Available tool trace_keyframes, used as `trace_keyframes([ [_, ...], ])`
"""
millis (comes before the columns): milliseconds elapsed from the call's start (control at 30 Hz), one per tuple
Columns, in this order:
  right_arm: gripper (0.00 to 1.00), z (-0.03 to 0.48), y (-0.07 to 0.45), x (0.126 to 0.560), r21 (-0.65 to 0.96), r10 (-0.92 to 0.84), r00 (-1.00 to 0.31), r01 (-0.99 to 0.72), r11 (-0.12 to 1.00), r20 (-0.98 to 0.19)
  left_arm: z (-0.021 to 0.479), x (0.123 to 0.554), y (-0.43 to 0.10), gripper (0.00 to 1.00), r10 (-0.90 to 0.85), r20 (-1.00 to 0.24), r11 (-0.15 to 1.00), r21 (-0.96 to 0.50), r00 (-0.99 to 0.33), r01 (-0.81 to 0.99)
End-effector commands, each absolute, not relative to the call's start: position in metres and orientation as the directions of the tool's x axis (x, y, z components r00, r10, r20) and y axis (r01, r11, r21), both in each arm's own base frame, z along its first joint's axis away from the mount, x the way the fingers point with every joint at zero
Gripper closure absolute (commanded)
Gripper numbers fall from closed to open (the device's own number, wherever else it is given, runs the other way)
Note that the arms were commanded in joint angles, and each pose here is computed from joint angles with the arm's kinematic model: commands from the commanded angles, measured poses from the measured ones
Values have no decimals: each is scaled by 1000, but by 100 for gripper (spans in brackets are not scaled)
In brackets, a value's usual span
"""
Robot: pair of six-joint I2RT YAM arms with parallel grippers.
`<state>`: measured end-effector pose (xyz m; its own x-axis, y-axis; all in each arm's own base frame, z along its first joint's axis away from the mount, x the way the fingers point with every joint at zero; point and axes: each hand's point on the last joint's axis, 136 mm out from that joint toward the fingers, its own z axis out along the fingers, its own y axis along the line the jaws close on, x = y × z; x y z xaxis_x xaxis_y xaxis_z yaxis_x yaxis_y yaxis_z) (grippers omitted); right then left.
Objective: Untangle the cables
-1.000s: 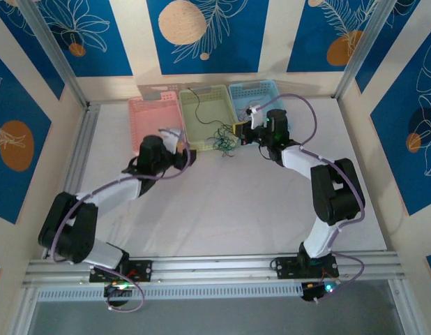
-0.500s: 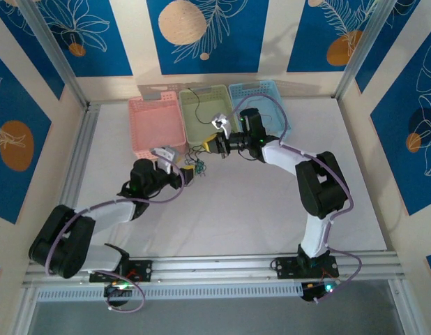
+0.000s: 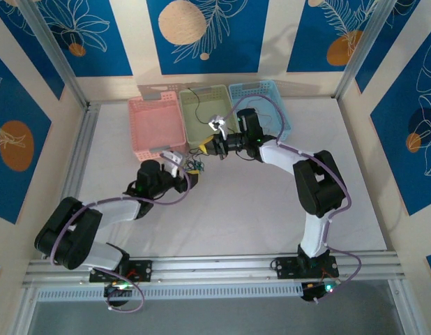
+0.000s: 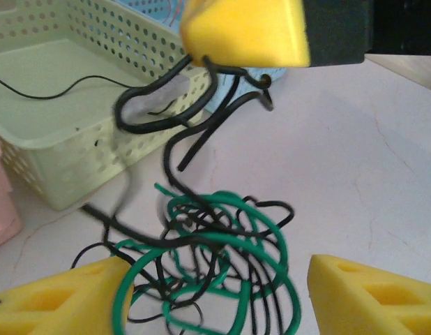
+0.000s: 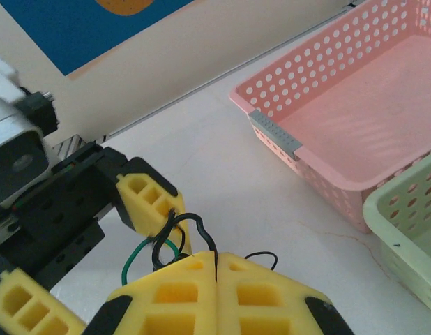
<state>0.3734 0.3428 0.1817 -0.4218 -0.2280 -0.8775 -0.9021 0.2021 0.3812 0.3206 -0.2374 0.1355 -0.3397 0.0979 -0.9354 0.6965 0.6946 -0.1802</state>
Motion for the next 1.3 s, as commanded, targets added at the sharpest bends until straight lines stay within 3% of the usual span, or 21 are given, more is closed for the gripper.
trace_keyframes([
  [0, 100, 190, 349, 371, 384, -220, -412, -910, 158, -884, 138, 320, -252, 37, 150, -938, 661, -140, -313, 737],
  [200, 100, 190, 349, 373, 381, -219, -412, -909, 172, -885, 134, 315, -260, 38, 197, -933, 647, -107, -301, 755],
  [467, 100, 195, 346, 373, 374, -204, -405, -911, 175, -891, 120, 317, -265, 51, 271, -907, 655, -72, -323, 752],
  [833, 100, 193, 319, 403, 362, -156, -430, -869, 337, -889, 134, 323, -245, 100, 251, -928, 737, -2, -276, 676],
  [1033, 100, 184, 287, 438, 359, -102, -480, -765, 535, -871, 145, 332, -212, 100, 222, -946, 844, 64, -238, 532],
  [1267, 100, 182, 246, 463, 374, -8, -513, -635, 676, -858, 152, 339, -180, 100, 205, -953, 920, 110, -221, 377],
])
